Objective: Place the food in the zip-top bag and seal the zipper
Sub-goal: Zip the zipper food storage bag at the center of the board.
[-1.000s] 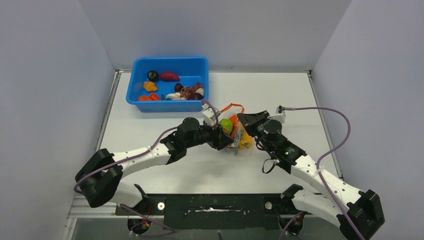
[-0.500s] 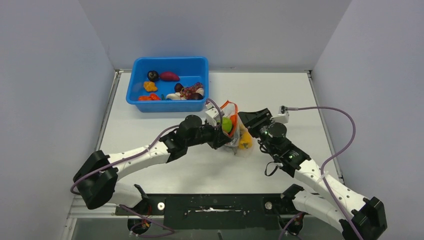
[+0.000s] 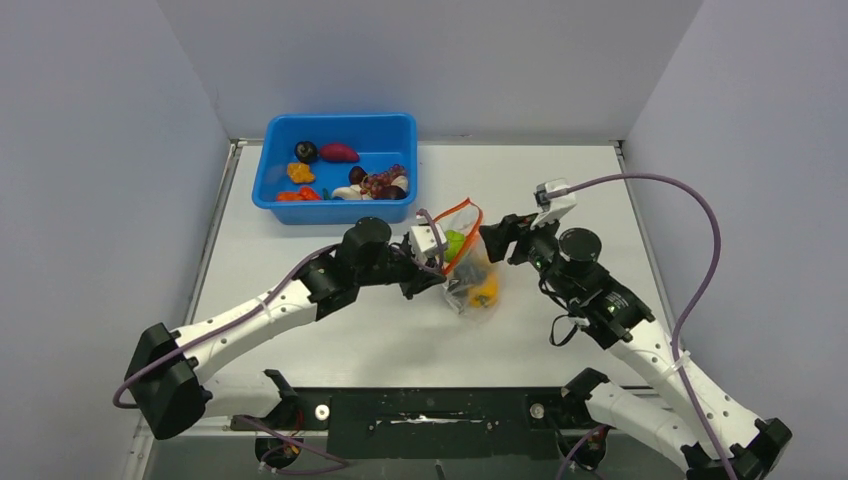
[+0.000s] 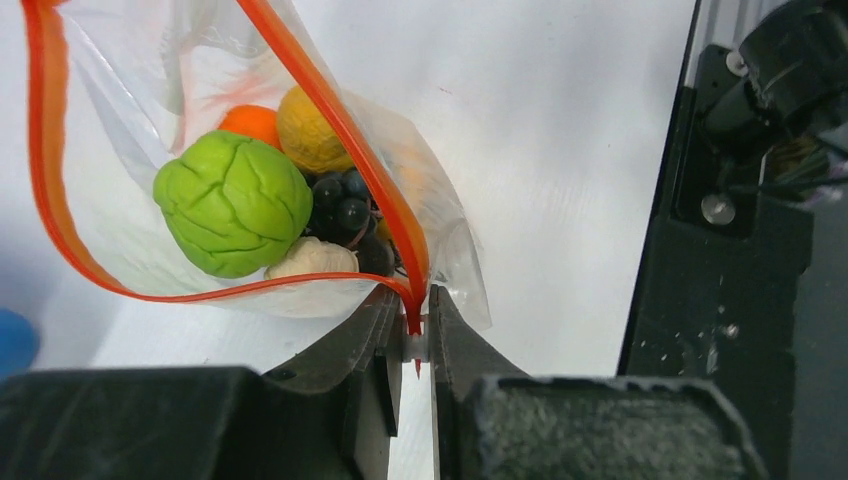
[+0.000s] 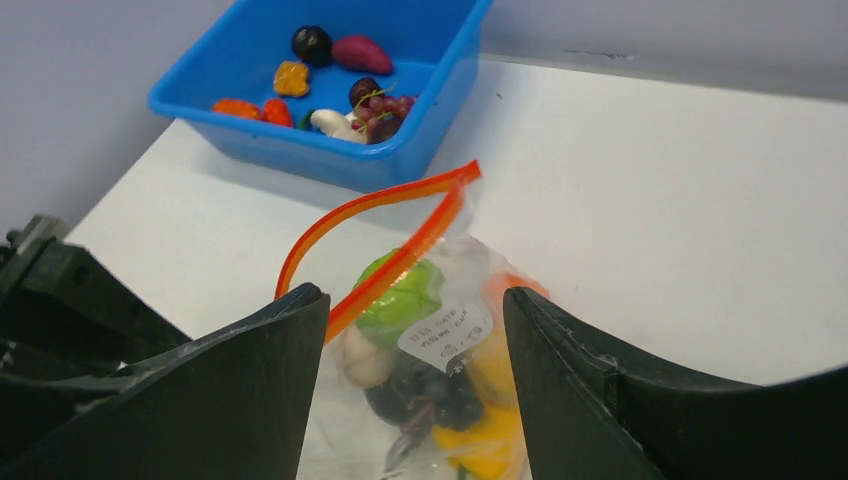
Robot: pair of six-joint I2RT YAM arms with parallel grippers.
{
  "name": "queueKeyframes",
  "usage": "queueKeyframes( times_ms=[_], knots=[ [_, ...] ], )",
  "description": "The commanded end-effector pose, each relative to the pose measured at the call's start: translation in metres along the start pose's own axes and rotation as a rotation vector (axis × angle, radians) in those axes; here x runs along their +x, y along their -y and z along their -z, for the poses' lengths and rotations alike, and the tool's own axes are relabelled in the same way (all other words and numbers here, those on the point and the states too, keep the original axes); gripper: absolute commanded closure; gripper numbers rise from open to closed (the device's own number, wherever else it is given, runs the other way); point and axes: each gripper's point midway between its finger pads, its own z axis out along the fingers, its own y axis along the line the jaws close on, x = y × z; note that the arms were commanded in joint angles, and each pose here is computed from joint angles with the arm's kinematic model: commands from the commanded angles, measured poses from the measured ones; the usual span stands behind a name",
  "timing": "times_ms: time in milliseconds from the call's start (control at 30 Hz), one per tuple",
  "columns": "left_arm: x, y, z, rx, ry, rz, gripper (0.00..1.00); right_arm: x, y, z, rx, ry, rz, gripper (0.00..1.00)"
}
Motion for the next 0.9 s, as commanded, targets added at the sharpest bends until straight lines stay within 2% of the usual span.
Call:
queueKeyframes(
  times_ms=[0, 100, 200, 467, 767, 867],
  knots=[
    [-0.043, 0.012, 0.024, 0.085, 0.115, -0.305, 1.0, -0.005, -0.04, 0.011, -0.303, -0.014, 0.342, 0.35],
    [-0.045, 0.002, 0.029, 0.049, 0.124, -0.396, 1.0, 0.004, -0.071, 0.02, -0.515, -0.032, 0.421, 0.36],
    [-0.052, -0.012, 0.033, 0.012, 0.115, -0.454, 1.0, 0.014, -0.085, 0.025, -0.625, -0.059, 0.458, 0.37],
    [-0.07, -0.025, 0.043, -0.014, 0.109, -0.588, 1.0, 0.022, -0.099, 0.023, -0.745, -0.044, 0.558, 0.36],
    [-0.053, -0.013, 0.046, 0.057, 0.084, -0.586, 1.0, 0.034, -0.107, 0.007, -0.816, -0.104, 0.62, 0.34],
    [-0.054, -0.011, 0.048, 0.062, 0.089, -0.596, 1.0, 0.045, -0.105, 0.0, -0.815, -0.163, 0.612, 0.33]
  ],
)
